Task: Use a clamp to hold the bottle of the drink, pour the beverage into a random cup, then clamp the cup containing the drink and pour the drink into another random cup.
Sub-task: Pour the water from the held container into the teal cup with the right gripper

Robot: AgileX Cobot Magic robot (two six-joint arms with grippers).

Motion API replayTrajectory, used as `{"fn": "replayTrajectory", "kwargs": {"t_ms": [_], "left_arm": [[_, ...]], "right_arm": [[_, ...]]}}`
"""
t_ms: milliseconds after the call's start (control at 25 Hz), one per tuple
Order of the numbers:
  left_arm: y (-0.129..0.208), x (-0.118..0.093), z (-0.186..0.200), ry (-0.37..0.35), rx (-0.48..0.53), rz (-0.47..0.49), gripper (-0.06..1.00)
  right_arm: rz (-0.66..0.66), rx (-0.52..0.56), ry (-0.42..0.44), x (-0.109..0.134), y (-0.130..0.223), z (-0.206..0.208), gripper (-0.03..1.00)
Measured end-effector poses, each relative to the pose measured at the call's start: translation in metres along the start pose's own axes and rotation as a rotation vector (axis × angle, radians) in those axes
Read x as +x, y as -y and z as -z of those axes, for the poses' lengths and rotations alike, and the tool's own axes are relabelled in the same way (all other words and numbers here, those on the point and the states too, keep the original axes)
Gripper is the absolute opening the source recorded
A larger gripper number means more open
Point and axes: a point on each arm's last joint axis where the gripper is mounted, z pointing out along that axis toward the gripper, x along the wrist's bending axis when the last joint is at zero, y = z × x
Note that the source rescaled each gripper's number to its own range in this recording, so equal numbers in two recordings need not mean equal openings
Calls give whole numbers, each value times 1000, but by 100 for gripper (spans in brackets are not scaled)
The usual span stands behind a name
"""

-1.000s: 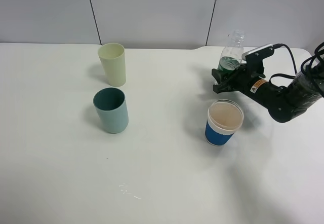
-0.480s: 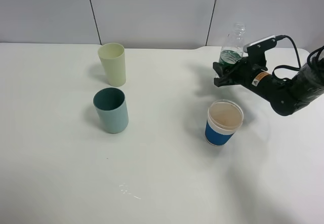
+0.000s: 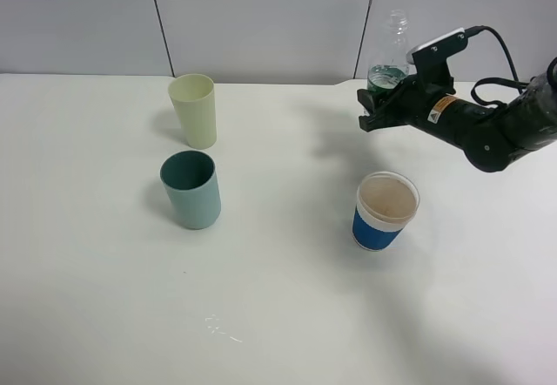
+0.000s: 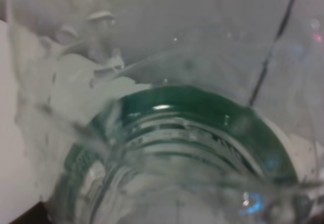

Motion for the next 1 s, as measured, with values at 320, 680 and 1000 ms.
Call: {"fn": "replayTrajectory", "kwargs": {"t_ms": [320,680,1000], "left_arm": [[0,0,0,0,0,0,100],[0,0,0,0,0,0,100],[0,0,0,0,0,6,100]], "right_arm": [[81,23,-79,29,-41,-26,1],[205,14,-158,66,-73,-44,1],[292,-2,-217,94,-91,-51,1]]}}
